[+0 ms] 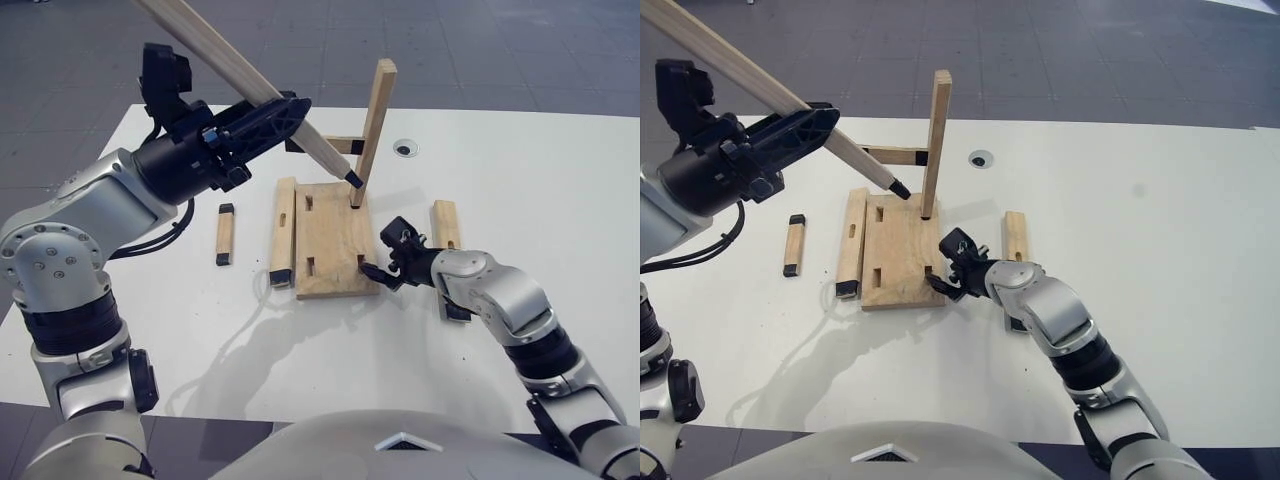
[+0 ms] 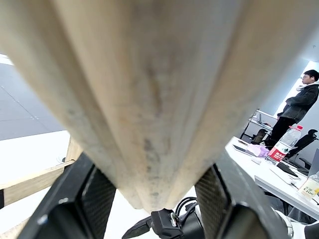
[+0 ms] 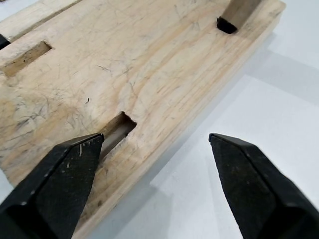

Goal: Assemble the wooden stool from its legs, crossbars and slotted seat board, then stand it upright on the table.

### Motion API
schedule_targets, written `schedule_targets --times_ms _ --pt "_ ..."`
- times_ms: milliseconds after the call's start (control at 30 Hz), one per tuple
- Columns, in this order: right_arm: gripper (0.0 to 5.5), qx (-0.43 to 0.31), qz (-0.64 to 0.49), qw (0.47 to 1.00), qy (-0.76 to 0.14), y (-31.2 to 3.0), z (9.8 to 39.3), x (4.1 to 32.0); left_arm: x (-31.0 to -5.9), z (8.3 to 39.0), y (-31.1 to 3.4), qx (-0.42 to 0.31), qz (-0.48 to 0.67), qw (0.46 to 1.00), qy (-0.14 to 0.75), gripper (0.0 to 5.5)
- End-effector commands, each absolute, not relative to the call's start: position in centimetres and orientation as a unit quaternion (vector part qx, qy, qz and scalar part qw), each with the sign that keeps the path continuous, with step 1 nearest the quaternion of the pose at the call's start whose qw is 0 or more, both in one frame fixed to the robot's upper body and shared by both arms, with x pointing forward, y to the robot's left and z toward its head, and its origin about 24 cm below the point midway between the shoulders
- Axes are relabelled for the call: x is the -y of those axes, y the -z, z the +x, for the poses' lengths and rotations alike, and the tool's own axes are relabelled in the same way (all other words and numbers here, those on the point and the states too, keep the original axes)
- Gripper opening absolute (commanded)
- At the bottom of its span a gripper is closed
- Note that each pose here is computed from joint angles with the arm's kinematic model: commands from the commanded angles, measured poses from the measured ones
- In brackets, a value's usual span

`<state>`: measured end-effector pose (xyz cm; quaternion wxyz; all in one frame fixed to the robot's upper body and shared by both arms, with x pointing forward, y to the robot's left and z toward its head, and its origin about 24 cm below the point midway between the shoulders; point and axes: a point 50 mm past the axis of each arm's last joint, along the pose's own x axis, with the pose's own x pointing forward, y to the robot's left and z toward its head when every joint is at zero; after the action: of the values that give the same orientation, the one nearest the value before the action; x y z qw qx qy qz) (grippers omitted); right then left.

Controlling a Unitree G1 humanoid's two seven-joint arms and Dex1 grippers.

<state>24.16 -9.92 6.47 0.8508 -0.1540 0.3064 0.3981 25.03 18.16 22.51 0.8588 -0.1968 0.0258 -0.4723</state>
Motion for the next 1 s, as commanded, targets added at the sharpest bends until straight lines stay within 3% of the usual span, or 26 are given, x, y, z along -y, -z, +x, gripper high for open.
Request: schedule_targets --times_ms 33,233,433,567,700,867,1000 --pt "3.91 -0.39 -0.211 0.8 -0.405 -4.8 22.5 14.9 -19.0 24.5 -23.0 -0.024 -0.173 0.865 0.471 2.06" --pt "3.91 -0.379 -0.242 0.794 -0.409 -7.1 25.1 18.2 -19.4 23.1 -21.8 -0.071 -0.146 0.862 0.48 2.06" --pt "3.91 -0.378 -0.255 0.773 -0.442 -7.3 24.8 18.8 -19.2 22.3 -17.4 -0.173 -0.084 0.859 0.474 2.06" --pt "3.91 -0.371 -0.251 0.775 -0.447 -7.4 25.0 18.5 -19.2 24.3 -15.7 -0.129 -0.09 0.896 0.416 2.06" --pt "3.91 -0.372 -0.251 0.769 -0.456 -7.1 24.7 18.3 -18.0 24.3 -15.4 -0.06 -0.115 0.878 0.461 2.06" --pt "3.91 -0.368 -0.252 0.764 -0.466 -7.6 24.9 18.3 -18.2 24.8 -13.5 -0.07 -0.118 0.847 0.513 2.06" --pt "3.91 -0.393 -0.267 0.723 -0.501 -7.6 24.0 19.7 -18.5 25.6 -12.1 -0.088 -0.098 0.846 0.516 2.06"
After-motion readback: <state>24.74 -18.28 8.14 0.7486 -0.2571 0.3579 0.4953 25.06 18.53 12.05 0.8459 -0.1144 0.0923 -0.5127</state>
